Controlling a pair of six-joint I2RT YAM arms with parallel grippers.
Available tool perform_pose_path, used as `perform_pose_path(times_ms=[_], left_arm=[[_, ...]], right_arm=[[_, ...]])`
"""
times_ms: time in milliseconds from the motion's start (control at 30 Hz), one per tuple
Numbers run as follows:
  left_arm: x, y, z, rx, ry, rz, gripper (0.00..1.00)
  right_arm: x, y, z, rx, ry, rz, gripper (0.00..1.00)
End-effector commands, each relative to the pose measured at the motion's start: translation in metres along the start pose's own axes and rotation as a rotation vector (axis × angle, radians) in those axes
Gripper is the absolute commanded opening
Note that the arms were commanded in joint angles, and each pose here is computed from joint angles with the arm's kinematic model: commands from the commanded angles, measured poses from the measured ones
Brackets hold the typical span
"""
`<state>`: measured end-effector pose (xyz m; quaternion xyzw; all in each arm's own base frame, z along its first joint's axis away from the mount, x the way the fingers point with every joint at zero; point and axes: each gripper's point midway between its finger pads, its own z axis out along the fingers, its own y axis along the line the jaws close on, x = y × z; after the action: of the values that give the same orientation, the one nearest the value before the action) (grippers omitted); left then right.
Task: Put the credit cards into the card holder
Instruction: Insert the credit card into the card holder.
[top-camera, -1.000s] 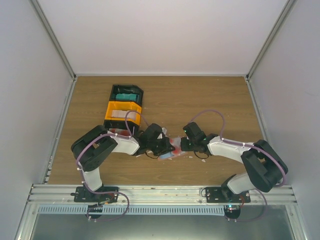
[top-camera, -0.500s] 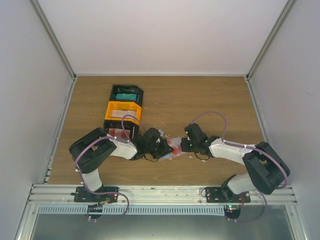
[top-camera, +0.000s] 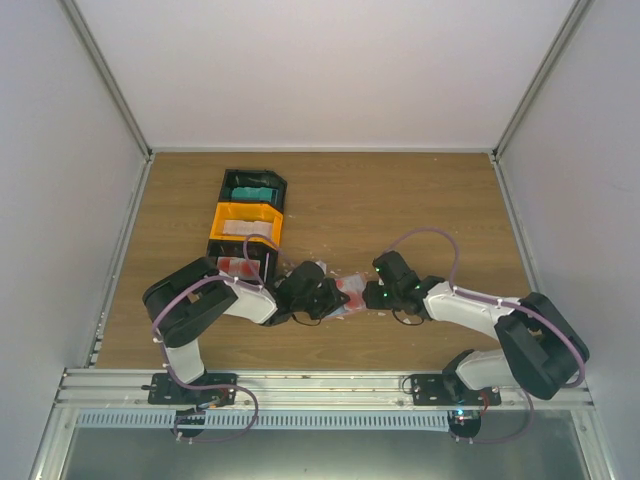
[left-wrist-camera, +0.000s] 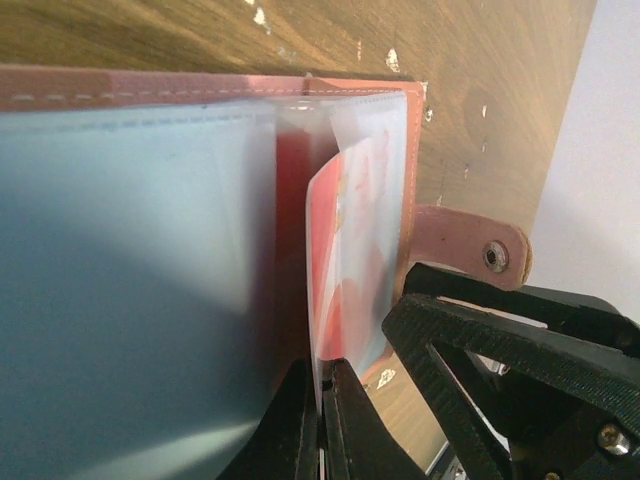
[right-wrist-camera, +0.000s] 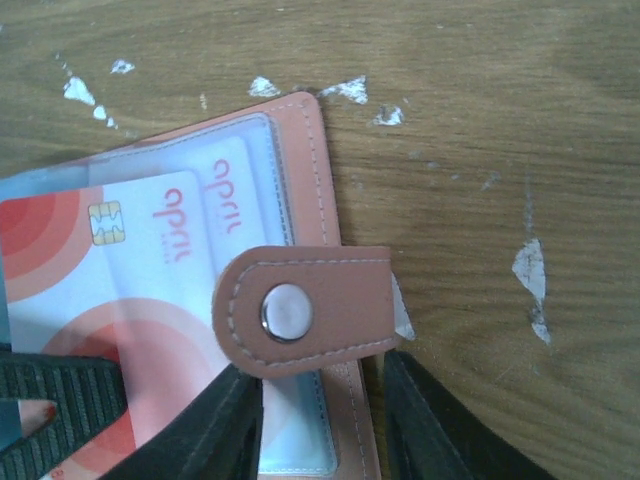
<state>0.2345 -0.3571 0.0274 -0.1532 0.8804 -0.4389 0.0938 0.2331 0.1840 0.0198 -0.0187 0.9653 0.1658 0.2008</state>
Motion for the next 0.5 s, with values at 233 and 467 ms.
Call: perform_pose_path(times_ms=[233,467], left_arm=[[0.005,0.053,0.007,-0.132,-0.011,-0.027,0.00],[0.010,0.050,0.015,-0.112,0.030,-0.011,0.00]], right_arm=[[0.068,-0.016,0.004,0.000,0.240,0.017,0.26],[0.069,-0.013,0.007,-0.016,0.246,0.017,0.22]])
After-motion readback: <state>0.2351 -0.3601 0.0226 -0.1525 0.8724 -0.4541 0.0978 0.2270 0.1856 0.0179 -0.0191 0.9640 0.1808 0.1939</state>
